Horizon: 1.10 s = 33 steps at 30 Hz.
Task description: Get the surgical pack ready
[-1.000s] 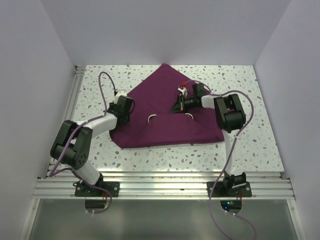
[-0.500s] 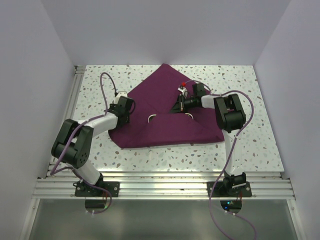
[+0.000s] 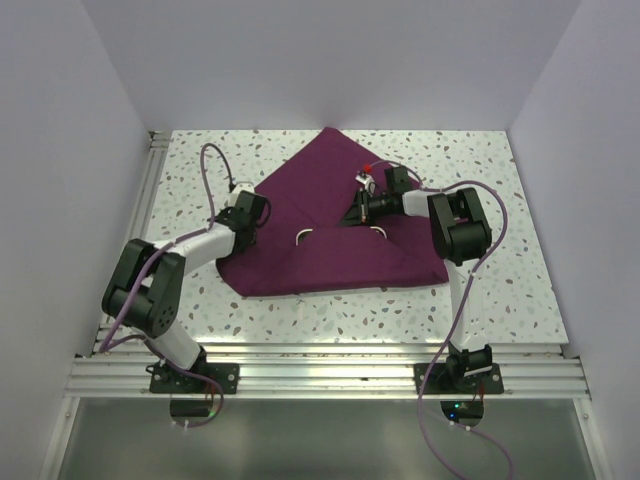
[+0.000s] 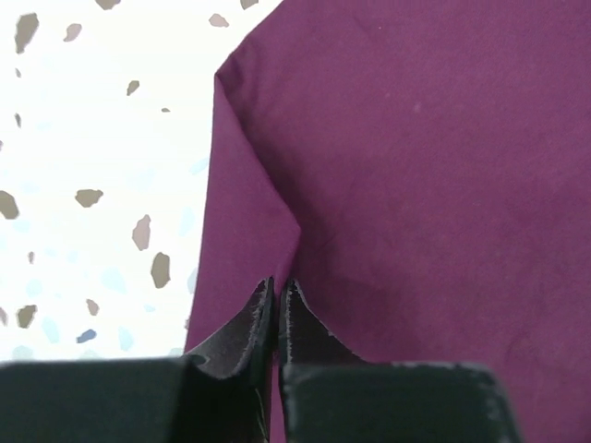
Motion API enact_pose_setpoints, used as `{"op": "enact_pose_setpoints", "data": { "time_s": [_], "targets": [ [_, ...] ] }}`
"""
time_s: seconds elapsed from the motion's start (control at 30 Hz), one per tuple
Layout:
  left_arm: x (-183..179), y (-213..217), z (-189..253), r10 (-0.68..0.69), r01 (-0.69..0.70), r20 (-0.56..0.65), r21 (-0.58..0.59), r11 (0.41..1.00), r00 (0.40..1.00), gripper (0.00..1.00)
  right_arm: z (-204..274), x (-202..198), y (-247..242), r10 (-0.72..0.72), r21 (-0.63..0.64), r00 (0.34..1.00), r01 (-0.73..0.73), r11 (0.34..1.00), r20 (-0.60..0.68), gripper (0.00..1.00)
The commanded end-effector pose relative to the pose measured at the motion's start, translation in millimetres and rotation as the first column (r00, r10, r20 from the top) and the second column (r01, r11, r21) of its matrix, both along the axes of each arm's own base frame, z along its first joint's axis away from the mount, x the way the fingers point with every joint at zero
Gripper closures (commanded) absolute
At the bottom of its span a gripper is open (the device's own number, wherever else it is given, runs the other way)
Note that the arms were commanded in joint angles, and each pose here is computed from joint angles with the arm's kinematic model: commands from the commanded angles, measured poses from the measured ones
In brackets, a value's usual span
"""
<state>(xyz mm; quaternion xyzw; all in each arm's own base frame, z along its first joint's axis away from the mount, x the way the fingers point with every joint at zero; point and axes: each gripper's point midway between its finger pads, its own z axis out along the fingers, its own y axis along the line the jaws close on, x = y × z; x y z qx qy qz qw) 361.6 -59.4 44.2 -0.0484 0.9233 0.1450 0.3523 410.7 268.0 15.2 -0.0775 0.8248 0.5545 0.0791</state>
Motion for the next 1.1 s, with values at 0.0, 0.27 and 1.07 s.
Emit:
{"op": "enact_pose_setpoints", "data": {
  "time_s": [0.0, 0.27, 1.07],
  "targets": [
    [7.6, 3.2, 12.6, 0.034, -0.034, 0.019, 0.031, 0.999, 0.999, 1.0, -58.3, -26.1, -4.3, -0.016, -0.123, 0.992, 0.0, 0.992, -0.128, 1.0],
    [15.3, -17.2, 42.1, 0.014, -0.013, 0.031, -0.036, 0.999, 0.999, 1.0, -65.5, -27.3, -4.7, -0.021, -0.138, 0.988, 0.0, 0.99, -0.153, 1.0],
    [30.5, -221.7, 93.0, -0.217, 0.229, 0.074, -0.338, 0.913, 0.973, 1.0, -75.0, -29.3, -2.8, -0.019, -0.159, 0.982, -0.011, 0.987, -0.189, 1.0]
  ]
}}
